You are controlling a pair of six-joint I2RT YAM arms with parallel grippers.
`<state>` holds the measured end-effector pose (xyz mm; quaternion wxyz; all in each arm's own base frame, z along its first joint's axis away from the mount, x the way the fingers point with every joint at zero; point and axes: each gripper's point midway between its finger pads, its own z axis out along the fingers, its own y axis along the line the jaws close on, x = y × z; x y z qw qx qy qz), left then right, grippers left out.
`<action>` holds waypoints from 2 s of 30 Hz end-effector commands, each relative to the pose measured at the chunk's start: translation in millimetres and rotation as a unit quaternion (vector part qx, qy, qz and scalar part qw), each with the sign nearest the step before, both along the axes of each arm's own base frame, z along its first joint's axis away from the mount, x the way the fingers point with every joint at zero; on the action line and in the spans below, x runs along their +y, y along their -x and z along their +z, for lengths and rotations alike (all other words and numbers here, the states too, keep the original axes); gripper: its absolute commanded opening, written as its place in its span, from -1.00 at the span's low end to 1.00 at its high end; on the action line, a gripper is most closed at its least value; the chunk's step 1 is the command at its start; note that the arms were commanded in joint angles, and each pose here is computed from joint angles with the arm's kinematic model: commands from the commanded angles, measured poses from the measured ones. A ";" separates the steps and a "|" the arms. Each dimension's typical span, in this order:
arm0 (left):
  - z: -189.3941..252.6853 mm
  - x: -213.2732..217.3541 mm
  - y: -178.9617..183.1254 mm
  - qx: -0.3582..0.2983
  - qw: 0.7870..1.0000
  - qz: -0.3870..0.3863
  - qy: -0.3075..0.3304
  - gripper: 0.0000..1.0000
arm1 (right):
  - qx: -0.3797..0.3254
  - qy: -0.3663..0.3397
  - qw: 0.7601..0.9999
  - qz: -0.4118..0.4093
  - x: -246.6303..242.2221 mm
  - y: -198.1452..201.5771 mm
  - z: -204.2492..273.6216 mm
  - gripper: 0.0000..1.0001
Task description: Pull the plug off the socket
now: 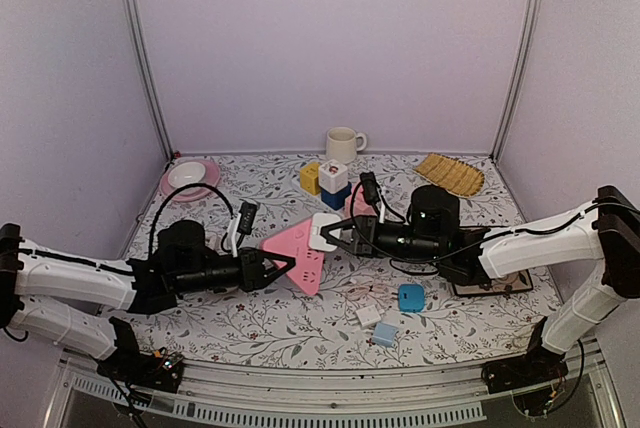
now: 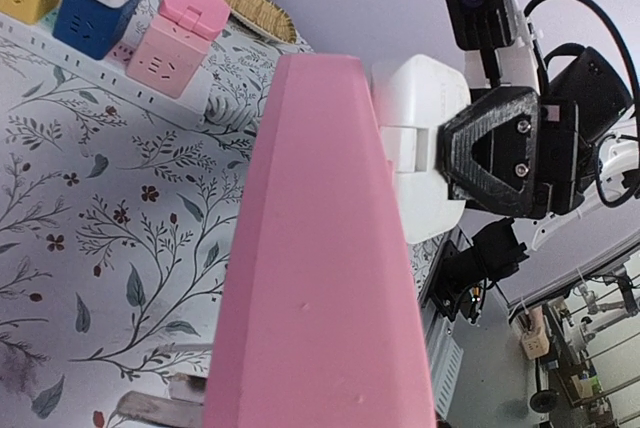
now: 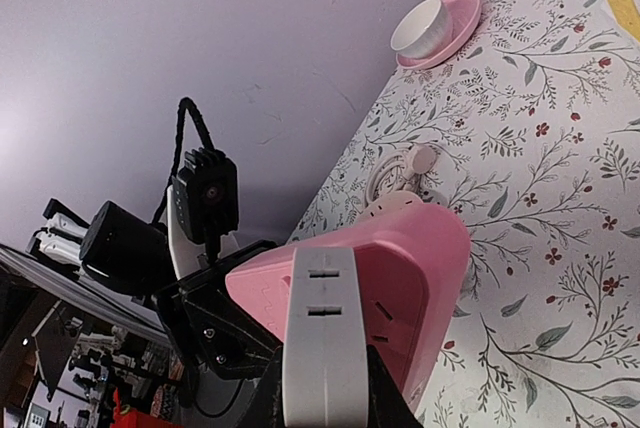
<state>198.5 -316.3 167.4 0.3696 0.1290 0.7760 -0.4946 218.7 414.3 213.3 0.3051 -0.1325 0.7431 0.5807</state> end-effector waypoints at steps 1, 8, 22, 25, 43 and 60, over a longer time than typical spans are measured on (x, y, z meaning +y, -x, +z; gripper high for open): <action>6.3 14.3 -14.8 -0.017 0.999 0.039 0.016 -1.00 | -0.058 -0.082 0.988 0.116 10.9 47.4 58.3 -0.93; 22.0 13.2 -6.8 -0.044 0.998 0.016 0.043 -1.00 | -0.065 -0.119 0.979 0.152 10.5 60.6 73.3 -0.93; 8.4 24.9 -19.4 -0.014 0.998 0.046 0.039 -1.00 | -0.094 -0.155 0.970 0.162 -3.5 72.5 92.0 -0.93; 7.1 24.9 -20.3 -0.012 0.998 0.047 0.038 -1.00 | -0.105 -0.165 0.965 0.174 -6.1 78.4 94.8 -0.93; -34.0 107.5 -114.1 0.101 0.952 0.271 -0.095 -1.00 | -0.017 -0.016 0.994 0.106 0.4 51.8 4.9 -0.93; -60.8 186.8 -210.4 0.160 0.920 0.344 -0.101 -1.00 | 0.057 0.157 0.980 0.107 33.1 62.7 -102.3 -0.93</action>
